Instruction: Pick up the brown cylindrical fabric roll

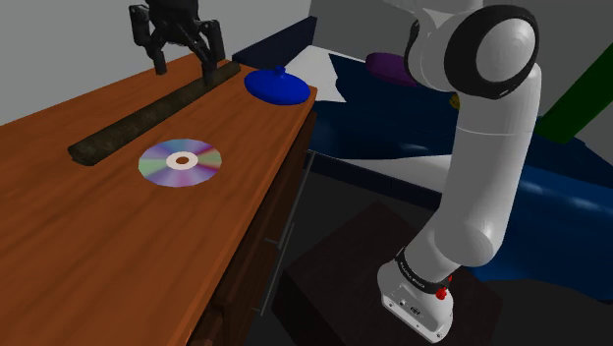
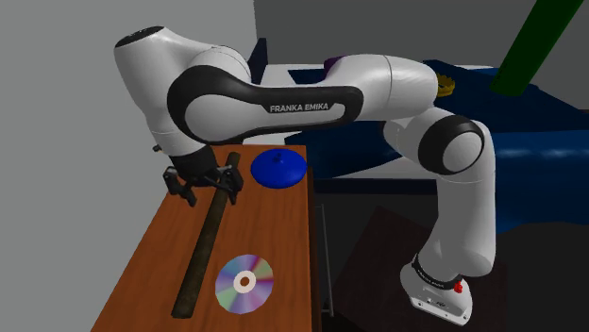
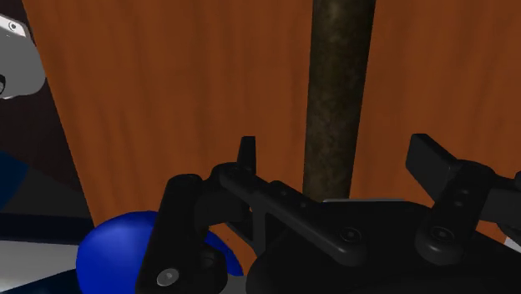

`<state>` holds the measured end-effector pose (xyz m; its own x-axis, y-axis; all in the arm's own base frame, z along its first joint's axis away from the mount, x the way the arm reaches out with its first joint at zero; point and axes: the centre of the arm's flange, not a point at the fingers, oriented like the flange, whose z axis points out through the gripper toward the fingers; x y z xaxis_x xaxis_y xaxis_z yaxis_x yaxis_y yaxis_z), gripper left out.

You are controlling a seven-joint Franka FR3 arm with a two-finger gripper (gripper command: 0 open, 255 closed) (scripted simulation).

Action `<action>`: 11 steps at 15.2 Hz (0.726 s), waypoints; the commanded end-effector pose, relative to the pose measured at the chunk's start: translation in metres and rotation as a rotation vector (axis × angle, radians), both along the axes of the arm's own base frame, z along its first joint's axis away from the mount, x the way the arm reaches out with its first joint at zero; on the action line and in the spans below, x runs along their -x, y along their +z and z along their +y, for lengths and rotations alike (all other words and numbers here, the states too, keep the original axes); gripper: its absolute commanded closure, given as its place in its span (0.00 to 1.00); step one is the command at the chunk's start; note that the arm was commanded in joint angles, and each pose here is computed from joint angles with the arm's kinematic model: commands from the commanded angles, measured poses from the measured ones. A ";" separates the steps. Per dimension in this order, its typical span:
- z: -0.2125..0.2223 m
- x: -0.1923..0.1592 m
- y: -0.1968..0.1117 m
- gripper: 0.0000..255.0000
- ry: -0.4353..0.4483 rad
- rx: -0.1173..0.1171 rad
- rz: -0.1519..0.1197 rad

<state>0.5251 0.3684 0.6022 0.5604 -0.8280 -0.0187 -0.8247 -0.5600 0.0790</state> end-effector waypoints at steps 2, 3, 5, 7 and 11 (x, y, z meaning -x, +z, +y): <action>0.002 -0.005 -0.014 0.00 -0.013 0.001 0.000; 0.002 -0.005 -0.019 0.00 -0.013 0.001 0.000; 0.002 -0.005 -0.030 0.00 -0.013 0.001 0.000; 0.002 -0.005 -0.038 0.00 -0.013 0.001 0.000; 0.002 -0.005 -0.038 1.00 -0.013 0.001 0.000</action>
